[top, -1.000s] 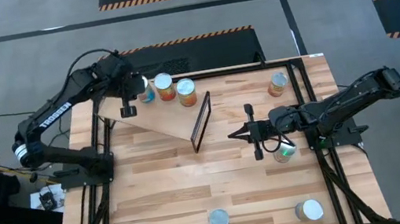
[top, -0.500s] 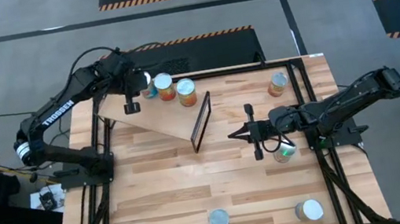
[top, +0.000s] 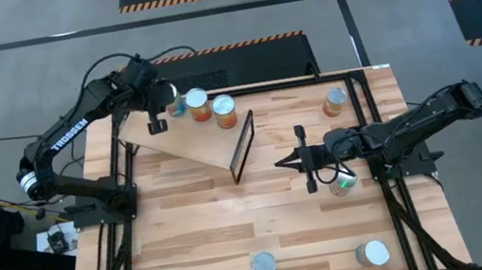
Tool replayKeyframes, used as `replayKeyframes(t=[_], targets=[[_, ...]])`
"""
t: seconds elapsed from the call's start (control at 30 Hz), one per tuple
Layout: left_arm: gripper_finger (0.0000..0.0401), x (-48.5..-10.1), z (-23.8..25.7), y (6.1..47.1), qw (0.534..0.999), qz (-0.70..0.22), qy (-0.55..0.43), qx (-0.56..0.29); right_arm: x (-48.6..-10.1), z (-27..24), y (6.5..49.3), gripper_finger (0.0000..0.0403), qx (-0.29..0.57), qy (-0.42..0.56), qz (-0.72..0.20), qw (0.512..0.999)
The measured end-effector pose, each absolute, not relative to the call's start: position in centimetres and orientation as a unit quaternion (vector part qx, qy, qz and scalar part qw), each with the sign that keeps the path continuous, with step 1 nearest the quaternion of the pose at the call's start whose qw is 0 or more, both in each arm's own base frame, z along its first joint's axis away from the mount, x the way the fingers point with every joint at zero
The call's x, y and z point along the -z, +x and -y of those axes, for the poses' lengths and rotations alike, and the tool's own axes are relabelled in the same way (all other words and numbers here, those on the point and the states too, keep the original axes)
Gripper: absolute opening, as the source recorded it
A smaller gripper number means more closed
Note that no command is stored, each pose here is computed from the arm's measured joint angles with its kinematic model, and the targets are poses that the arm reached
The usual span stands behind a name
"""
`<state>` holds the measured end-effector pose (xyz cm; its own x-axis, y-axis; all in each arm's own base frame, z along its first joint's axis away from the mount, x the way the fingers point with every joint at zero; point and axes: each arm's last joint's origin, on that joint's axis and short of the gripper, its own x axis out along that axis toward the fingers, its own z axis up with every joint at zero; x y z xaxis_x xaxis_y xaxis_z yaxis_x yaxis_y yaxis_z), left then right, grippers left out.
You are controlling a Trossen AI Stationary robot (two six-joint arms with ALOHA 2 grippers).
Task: Pick and place cans onto a shelf
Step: Put the top canned tomatoes on the shelf
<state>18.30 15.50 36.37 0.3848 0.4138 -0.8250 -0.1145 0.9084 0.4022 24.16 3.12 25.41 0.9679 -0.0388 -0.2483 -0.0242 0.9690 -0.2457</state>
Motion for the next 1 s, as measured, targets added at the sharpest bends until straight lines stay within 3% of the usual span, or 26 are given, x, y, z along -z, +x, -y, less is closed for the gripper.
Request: replayKeyframes(t=[1.0], targets=[[0.0000,-35.80,-16.24,19.01,0.826,-0.524,0.106,-0.176,-25.41,-3.12,24.16,0.0018,0.004,-0.124,-0.127,0.984]])
